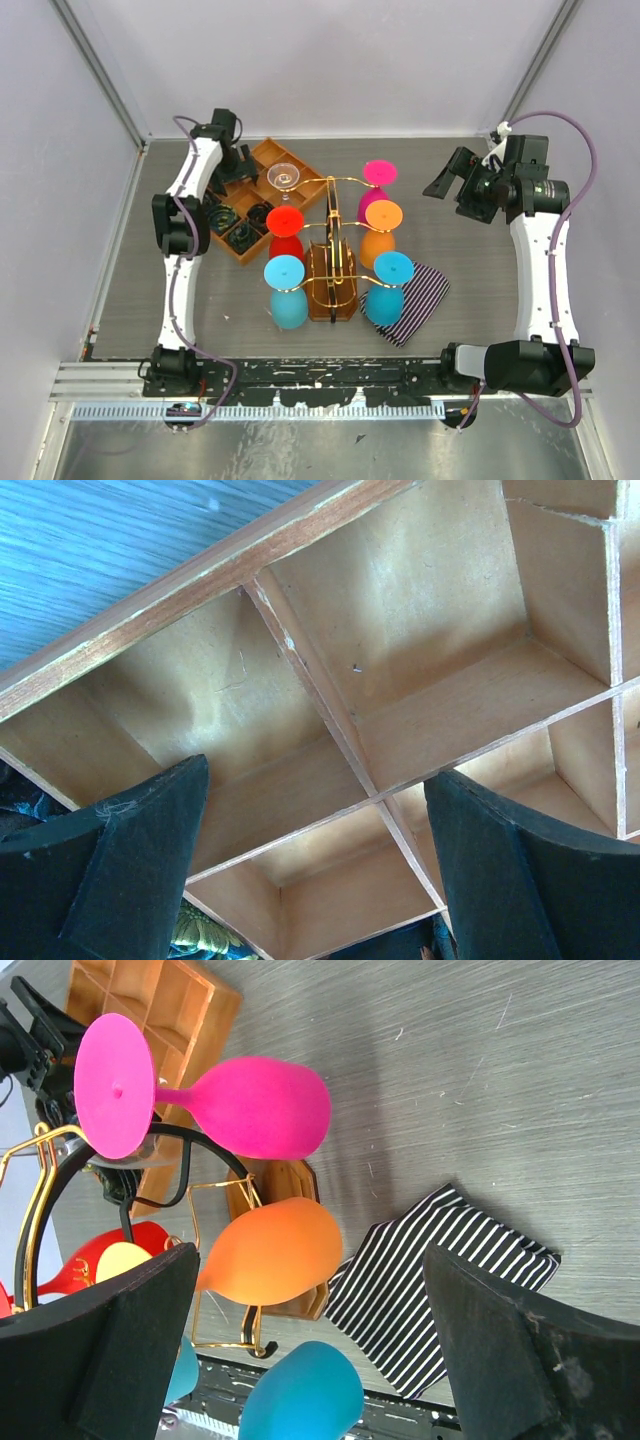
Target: Take the wine glass off the wine glass rack
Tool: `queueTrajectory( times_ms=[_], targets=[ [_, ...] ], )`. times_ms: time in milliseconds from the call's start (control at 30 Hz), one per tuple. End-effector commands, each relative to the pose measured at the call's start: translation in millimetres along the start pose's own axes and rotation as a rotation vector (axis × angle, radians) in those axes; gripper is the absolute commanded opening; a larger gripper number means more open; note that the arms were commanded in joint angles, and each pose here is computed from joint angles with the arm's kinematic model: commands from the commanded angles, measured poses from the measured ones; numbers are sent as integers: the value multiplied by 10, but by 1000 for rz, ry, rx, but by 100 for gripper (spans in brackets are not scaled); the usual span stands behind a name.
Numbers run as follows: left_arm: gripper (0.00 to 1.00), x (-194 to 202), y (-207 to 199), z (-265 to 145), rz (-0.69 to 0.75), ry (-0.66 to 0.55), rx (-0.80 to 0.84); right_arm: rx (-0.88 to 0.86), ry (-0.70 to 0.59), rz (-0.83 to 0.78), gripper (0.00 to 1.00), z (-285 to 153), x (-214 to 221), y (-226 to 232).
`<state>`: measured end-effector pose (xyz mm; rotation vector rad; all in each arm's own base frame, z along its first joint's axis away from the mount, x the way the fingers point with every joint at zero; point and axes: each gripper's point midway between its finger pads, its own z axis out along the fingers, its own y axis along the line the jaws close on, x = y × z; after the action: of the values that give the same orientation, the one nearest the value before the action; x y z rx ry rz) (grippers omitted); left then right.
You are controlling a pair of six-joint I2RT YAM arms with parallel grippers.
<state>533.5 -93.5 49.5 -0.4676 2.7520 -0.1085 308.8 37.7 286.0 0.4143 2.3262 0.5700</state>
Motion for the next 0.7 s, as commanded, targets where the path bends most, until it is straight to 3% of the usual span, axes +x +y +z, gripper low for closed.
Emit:
queueTrajectory(
  times_ms=[0,467,667],
  targets=[
    [94,-44,560,243,-78,17,-137,-43,-32,-12,99,-67,-45,103],
    [95,-292,2007,63,-385,-33,-312,-39,-5,-16,99,26,38,39],
    [95,-343,2284,100,-401,-43,-341,-46,8,-5,99,80,63,28]
  ],
)
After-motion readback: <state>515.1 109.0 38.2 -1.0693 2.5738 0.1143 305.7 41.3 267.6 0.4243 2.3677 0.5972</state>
